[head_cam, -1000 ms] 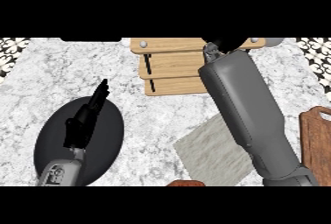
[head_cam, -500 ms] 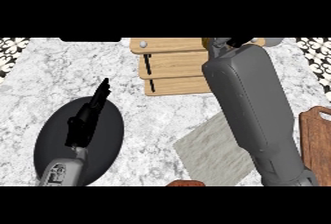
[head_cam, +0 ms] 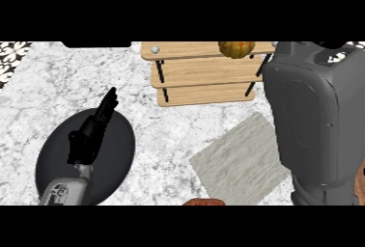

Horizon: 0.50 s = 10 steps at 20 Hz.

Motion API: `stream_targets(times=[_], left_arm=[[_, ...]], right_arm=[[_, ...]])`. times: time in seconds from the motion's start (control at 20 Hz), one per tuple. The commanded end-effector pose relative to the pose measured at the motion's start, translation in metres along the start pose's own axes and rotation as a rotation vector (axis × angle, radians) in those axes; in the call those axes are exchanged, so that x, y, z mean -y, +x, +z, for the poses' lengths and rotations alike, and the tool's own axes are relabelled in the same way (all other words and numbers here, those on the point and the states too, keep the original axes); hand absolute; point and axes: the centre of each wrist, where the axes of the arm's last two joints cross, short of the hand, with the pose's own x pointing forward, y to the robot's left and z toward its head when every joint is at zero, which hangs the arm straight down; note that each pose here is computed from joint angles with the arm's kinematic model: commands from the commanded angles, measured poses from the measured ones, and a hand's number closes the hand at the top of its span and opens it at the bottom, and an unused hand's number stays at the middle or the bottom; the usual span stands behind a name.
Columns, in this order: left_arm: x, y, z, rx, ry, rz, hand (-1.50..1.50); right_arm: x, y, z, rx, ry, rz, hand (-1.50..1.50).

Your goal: Pick the squash from the placemat and place it in the tiered shelf

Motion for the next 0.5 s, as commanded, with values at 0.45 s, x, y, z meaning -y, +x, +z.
stream_targets(times=[0.45], left_arm=[[-0.009,-0.009,0.013,-0.025,0.045,0.001,0.0]], right_arm=[[0.138,-0.026,-0.036,-0.275,-0.01,0.106,-1.5]])
